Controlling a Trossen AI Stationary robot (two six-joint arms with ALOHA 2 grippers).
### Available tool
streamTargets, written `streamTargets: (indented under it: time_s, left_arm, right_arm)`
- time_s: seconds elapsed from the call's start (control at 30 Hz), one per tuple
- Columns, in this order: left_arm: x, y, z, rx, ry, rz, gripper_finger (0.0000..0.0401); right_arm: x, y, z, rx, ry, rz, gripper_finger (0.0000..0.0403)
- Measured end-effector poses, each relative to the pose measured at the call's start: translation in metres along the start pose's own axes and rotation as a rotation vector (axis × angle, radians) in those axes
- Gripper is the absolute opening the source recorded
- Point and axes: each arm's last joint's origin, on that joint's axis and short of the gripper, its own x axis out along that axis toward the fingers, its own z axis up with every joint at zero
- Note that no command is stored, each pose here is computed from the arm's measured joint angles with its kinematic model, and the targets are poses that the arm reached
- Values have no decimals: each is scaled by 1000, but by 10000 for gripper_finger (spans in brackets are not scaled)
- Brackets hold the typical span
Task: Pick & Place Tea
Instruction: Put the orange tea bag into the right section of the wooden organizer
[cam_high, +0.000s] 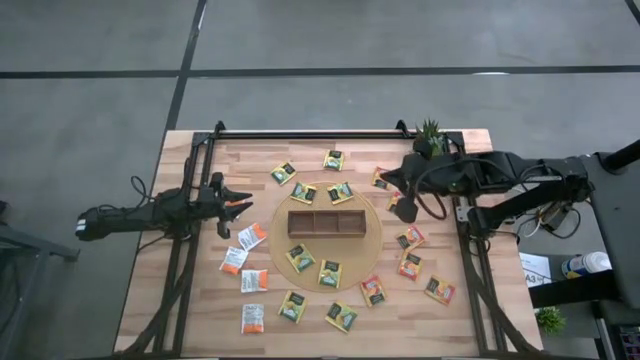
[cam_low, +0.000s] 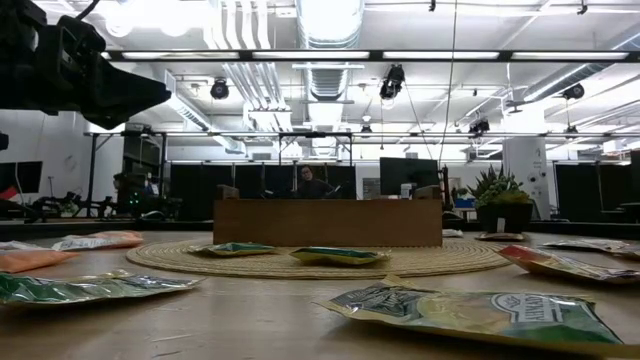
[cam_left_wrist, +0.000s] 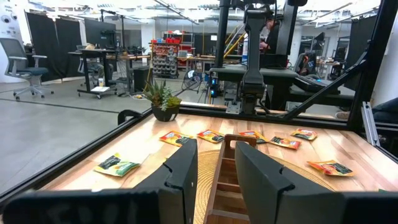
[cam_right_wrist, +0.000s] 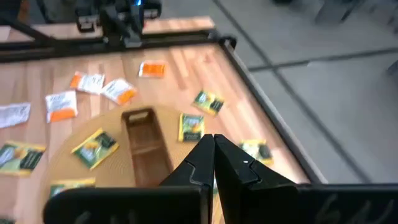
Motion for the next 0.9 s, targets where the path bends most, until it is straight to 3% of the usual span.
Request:
streamTargets:
  time_s: [0.17,0.37,0.53,0.9]
  left_arm:
    - [0,0,0,0,0,0,104]
    - [0,0,0,0,0,0,104]
    - [0,0,0,0,0,0,104]
    - [0,0,0,0,0,0,104]
  right_arm:
    - [5,-12,-7,-20,112,47,9]
    - [7,-19,-15,-156,208,111,9]
    - [8,-27,-21,-279,272,102,9]
    - [9,-50,-31,-399,408,57,9]
